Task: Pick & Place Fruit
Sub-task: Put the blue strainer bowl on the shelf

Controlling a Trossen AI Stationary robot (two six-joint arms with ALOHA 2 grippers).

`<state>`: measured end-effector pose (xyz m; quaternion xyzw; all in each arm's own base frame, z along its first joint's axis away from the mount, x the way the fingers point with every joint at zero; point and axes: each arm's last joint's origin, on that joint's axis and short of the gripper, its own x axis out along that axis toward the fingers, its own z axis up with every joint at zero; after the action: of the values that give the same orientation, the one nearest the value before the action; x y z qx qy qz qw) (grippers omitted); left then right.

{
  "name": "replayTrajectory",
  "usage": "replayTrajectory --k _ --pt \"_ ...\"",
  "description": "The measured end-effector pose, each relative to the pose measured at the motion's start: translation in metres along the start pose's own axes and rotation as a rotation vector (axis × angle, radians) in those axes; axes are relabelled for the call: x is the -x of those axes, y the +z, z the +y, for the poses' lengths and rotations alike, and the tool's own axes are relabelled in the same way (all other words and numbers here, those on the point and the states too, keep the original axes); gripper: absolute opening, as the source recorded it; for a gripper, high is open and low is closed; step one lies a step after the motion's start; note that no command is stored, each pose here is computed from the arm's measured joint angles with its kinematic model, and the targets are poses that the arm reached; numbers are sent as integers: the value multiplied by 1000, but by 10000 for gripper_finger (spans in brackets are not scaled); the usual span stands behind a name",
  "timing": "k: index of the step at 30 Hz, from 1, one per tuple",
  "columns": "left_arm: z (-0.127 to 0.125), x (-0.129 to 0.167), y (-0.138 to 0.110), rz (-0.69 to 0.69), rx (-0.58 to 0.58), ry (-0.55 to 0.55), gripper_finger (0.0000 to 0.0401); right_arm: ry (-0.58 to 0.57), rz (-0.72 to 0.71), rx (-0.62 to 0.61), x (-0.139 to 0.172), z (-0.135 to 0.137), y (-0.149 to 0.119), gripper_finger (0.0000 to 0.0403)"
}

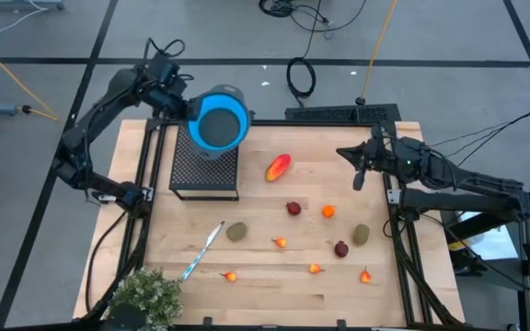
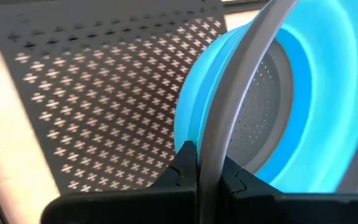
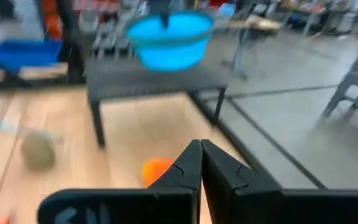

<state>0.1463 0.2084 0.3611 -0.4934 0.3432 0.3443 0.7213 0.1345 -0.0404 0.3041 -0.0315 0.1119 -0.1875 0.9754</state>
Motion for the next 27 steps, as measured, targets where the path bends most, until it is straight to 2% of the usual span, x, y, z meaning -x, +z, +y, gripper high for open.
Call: replayTrajectory --k 5,8,13,22,27 --pt "11 5 4 -2 47 -21 0 46 132 36 2 2 -13 0" --pt "19 8 6 -4 82 -4 0 63 146 44 3 2 -15 0" --pt "30 13 5 22 119 2 0 87 97 95 8 2 -11 0" --pt "45 19 8 11 156 33 0 73 9 68 34 -1 -8 0" --pt "51 10 14 37 185 47 0 68 -34 57 42 -2 -14 0"
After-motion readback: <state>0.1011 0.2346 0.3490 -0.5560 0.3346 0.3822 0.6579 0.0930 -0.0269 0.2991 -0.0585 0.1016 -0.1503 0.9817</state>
